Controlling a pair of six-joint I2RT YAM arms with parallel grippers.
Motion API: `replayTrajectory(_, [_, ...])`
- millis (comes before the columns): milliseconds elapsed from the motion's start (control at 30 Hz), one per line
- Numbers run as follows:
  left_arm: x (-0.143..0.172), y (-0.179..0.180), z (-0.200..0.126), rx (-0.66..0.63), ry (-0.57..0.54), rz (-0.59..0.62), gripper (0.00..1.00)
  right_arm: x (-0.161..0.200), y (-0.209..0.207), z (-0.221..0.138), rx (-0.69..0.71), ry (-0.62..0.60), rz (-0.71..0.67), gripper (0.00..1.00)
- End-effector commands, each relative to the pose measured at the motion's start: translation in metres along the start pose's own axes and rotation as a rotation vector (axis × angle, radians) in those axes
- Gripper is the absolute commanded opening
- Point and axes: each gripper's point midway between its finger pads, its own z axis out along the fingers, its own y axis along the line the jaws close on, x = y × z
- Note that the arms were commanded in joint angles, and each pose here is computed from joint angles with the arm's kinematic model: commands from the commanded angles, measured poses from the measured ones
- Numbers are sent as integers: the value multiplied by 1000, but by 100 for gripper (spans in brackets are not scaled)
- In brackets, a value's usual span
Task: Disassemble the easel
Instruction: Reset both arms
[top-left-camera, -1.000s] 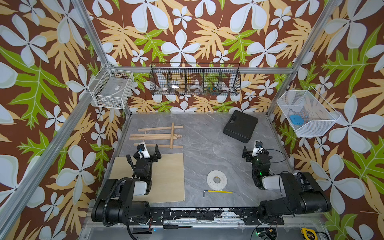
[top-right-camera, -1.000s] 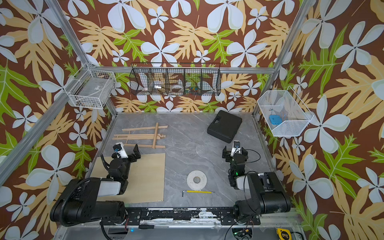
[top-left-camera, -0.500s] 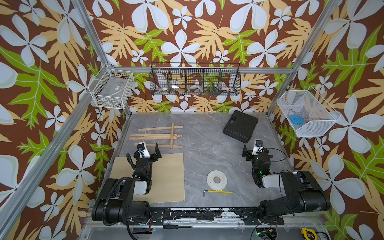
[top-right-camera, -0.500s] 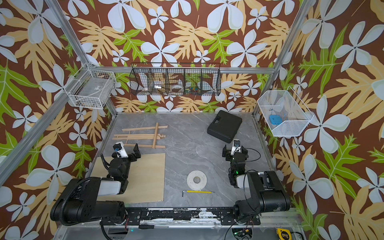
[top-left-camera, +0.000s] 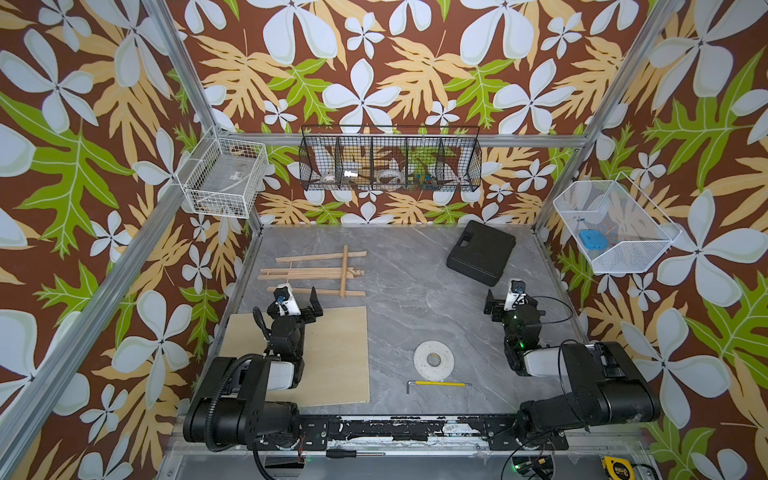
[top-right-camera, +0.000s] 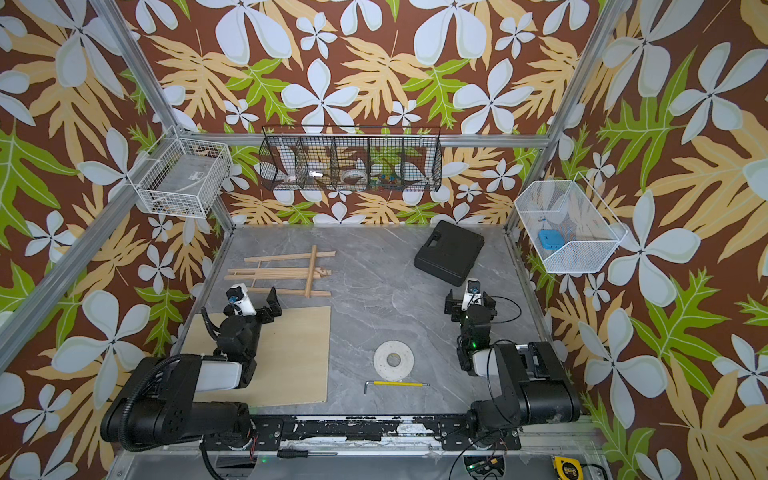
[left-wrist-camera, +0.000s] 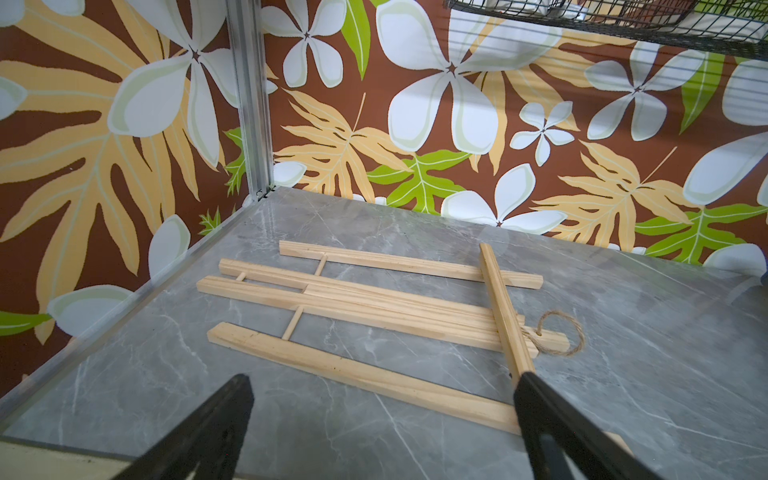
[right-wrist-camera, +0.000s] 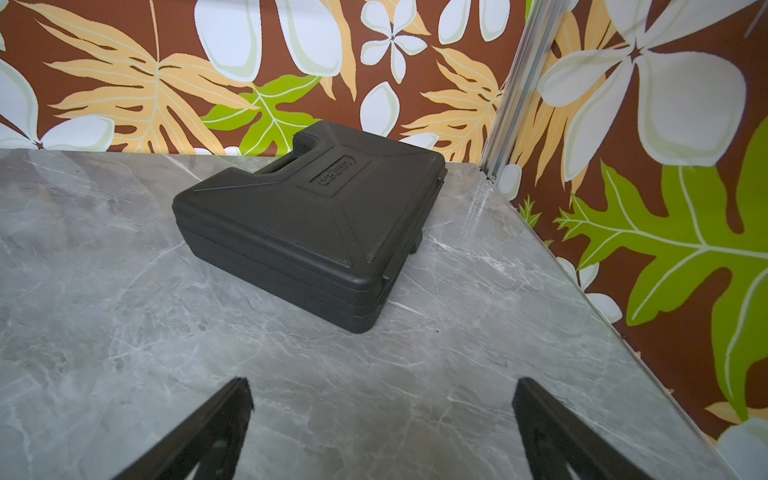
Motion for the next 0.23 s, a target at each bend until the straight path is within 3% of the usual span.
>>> replayTrajectory(0, [-10, -2, 1, 8, -40, -7, 100, -5, 1, 2, -5, -17, 3, 99])
replayTrajectory(200, [-11, -2, 1, 8, -41, -7, 100, -6, 1, 0, -4, -23, 5, 99])
